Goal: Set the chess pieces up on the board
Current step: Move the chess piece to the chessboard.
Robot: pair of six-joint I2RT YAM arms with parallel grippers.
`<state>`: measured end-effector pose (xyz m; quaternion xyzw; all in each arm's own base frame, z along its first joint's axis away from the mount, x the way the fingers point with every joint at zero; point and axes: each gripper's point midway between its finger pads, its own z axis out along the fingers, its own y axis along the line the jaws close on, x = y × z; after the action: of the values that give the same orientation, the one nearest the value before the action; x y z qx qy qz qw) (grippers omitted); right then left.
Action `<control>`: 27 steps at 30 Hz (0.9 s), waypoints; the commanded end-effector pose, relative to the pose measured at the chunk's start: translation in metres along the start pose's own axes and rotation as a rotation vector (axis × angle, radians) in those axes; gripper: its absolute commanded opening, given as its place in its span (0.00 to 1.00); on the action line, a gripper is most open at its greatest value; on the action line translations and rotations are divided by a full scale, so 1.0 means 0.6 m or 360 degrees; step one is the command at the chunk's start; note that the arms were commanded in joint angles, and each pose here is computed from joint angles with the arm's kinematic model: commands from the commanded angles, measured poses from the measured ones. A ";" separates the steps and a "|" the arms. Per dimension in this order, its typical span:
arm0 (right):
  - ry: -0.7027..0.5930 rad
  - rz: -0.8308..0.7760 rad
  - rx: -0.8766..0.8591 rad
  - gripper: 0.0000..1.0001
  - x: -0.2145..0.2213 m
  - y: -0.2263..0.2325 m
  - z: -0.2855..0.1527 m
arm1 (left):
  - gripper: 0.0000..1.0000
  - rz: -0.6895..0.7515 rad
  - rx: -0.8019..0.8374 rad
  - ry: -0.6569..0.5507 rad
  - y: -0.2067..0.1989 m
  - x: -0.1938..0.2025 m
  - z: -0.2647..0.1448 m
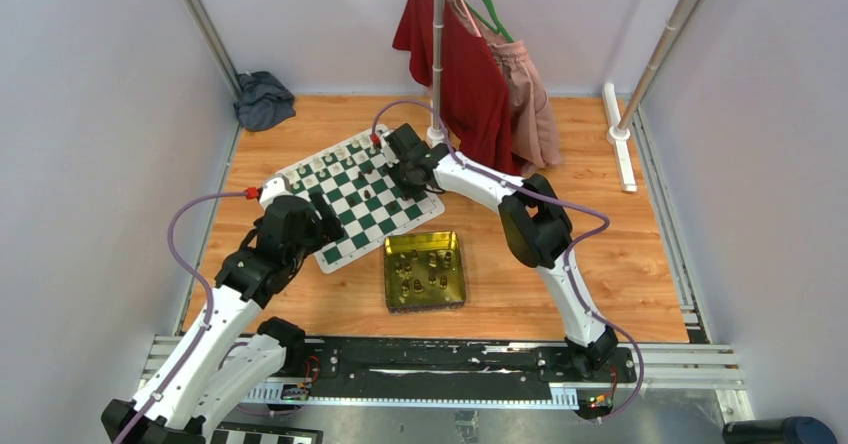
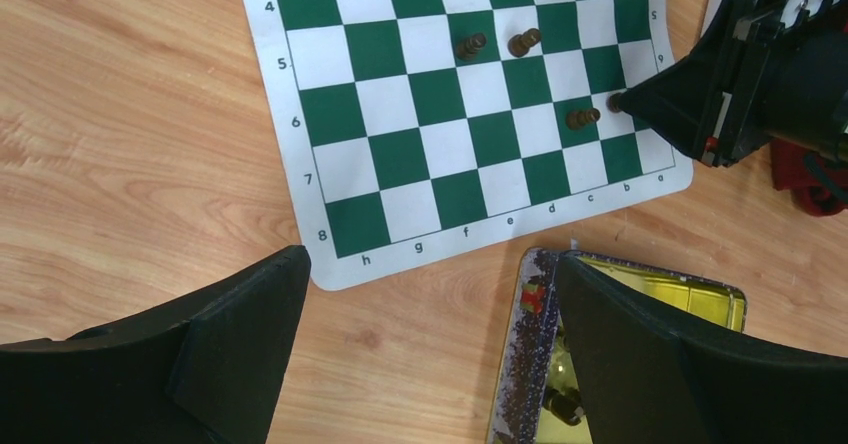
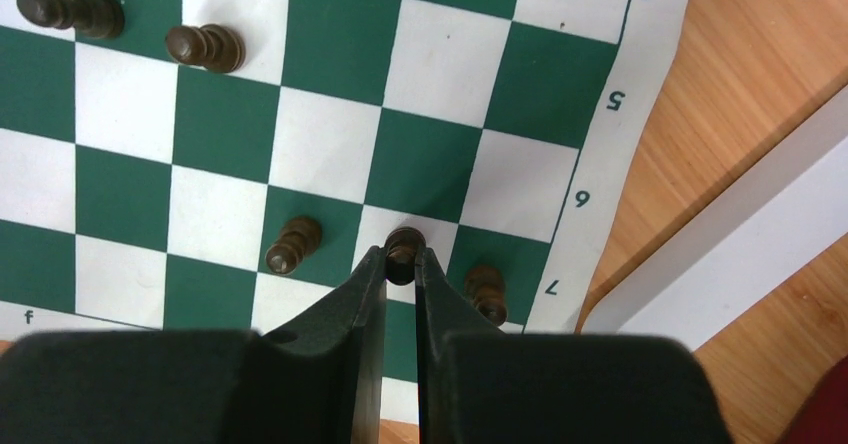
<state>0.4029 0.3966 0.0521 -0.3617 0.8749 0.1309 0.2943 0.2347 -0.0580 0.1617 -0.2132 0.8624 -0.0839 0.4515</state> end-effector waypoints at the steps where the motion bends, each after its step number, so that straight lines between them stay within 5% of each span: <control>1: -0.0038 -0.0033 0.0018 0.00 -0.006 0.013 -0.028 | 1.00 -0.0005 -0.0034 0.0007 0.014 0.010 -0.003; 27: 0.0002 -0.0006 0.0023 0.01 0.013 0.024 -0.019 | 1.00 0.0034 -0.0049 0.0021 0.030 0.023 -0.010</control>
<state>0.3913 0.3948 0.0520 -0.3615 0.8751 0.1288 0.2949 0.2218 -0.0525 0.1540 -0.2132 0.8659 -0.0797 0.4455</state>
